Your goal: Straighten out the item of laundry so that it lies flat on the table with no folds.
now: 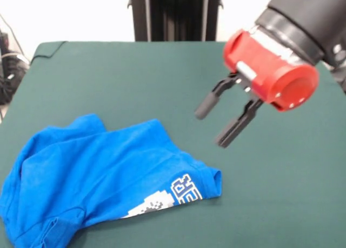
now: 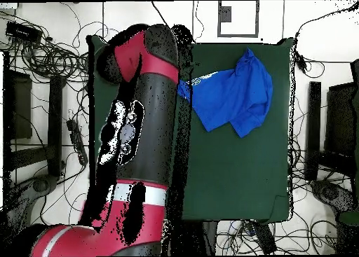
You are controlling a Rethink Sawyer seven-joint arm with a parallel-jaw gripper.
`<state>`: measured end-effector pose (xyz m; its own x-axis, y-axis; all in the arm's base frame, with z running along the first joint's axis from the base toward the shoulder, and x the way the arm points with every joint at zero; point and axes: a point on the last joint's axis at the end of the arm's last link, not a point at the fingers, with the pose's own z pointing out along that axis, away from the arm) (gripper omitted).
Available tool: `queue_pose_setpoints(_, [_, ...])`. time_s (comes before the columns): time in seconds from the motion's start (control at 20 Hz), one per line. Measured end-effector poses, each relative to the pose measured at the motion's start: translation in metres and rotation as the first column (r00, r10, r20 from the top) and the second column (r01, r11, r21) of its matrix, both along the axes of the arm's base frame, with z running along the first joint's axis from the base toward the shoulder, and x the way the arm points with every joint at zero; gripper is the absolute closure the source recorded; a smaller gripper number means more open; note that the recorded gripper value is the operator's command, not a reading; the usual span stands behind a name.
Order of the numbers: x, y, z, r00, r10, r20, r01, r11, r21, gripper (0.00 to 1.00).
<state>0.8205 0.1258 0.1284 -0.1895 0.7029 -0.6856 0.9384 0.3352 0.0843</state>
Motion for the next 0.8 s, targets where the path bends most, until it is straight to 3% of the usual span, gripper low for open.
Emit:
queue_pose_setpoints(0.35, [-0.021,0.017,-0.016,0.987,-0.113,0.115,0.119,0.992,-0.042,0.00])
queue_pose_setpoints(0.8, [-0.036,0.000,-0.055,0.982,-0.132,0.134,0.146,0.983,-0.107,0.00])
